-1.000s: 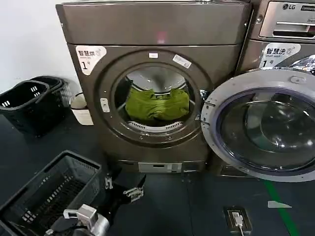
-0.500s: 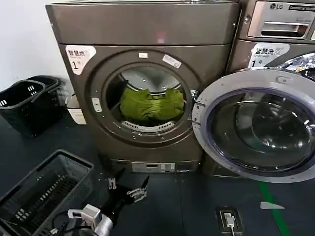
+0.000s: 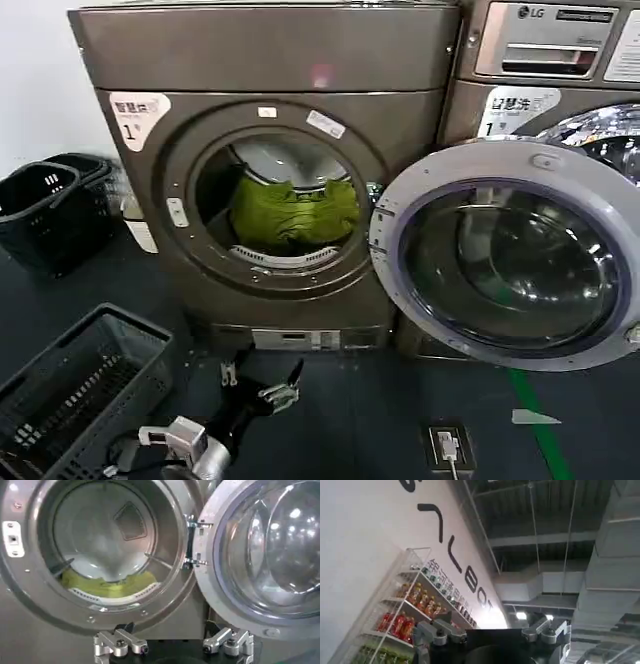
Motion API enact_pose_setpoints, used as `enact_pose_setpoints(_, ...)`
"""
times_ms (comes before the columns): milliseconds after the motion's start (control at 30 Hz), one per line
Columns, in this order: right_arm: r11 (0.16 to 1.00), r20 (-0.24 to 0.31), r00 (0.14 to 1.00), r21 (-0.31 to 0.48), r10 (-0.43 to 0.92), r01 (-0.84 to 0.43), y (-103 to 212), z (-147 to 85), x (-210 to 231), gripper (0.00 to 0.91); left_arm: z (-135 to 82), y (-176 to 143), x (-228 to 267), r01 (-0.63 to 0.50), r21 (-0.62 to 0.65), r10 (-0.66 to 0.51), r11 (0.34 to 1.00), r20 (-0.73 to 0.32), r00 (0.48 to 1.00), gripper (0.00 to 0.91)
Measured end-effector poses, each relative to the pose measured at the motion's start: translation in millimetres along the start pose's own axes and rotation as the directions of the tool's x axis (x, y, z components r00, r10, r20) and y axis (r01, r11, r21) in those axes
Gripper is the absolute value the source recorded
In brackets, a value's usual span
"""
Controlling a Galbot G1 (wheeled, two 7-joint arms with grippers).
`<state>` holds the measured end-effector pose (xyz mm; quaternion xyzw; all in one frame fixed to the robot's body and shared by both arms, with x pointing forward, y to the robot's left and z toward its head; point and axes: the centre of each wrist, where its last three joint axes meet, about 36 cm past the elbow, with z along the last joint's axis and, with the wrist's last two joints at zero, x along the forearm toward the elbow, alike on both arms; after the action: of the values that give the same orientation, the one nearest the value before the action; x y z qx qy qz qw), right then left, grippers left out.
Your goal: Grasp the clothes from the dryer.
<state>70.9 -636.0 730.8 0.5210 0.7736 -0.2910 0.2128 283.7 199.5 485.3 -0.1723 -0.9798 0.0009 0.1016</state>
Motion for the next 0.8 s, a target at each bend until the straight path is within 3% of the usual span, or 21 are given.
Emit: enact_pose_setpoints(800,1.0,0.051,0.999,0.015,0.001,-0.002,-3.4,3.7,-1.4,0.907,-10.3,4.9,7.4,0.071,-0.04,-0.07,0.997,0.021,0.997,0.907)
